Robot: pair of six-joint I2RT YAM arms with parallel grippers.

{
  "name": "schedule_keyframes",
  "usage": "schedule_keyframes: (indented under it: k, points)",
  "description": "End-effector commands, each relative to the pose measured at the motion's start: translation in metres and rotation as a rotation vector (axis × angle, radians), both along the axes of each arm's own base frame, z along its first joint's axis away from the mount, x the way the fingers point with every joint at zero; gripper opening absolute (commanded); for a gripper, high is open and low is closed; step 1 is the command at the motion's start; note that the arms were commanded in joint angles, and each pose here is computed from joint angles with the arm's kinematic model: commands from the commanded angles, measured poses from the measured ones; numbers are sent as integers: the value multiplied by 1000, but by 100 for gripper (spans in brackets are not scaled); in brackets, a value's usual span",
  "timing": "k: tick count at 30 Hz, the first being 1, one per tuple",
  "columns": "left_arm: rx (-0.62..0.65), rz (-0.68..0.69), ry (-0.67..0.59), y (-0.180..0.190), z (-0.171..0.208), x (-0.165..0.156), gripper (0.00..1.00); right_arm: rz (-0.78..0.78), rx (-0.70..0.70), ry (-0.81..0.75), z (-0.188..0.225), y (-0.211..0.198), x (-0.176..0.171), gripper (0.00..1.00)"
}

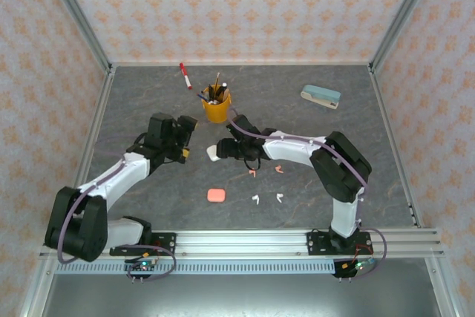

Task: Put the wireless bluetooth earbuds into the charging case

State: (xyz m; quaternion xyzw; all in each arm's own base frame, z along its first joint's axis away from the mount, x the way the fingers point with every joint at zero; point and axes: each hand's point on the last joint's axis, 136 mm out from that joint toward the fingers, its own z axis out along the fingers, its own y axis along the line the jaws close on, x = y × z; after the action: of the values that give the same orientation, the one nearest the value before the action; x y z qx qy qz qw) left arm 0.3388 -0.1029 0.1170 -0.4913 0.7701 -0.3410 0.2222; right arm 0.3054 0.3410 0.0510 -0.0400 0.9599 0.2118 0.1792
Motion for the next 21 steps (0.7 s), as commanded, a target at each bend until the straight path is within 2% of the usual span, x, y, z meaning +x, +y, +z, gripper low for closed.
schedule_keyframes:
  k: [1, 2, 5, 8, 15, 18, 21]
  points:
    - [195, 31, 20, 33, 8, -11, 100, -11, -186, -45, 13, -17, -5, 84]
    - [220, 36, 15, 38, 12, -12, 100, -5, -225, -47, 13, -17, -8, 90]
    - [273, 41, 7, 50, 22, -14, 100, 5, -317, -54, 15, -17, -12, 98]
    - [283, 42, 12, 58, 24, -15, 100, 19, -375, -62, 17, -13, -18, 98]
    - [242, 14, 52, 67, 9, -14, 100, 94, -385, -56, 21, 3, -47, 92]
    - [233, 9, 59, 66, 3, -15, 100, 74, -384, -30, 21, 6, -66, 92]
    - [233, 12, 63, 67, -1, -17, 100, -13, -379, 10, 15, 5, -81, 95]
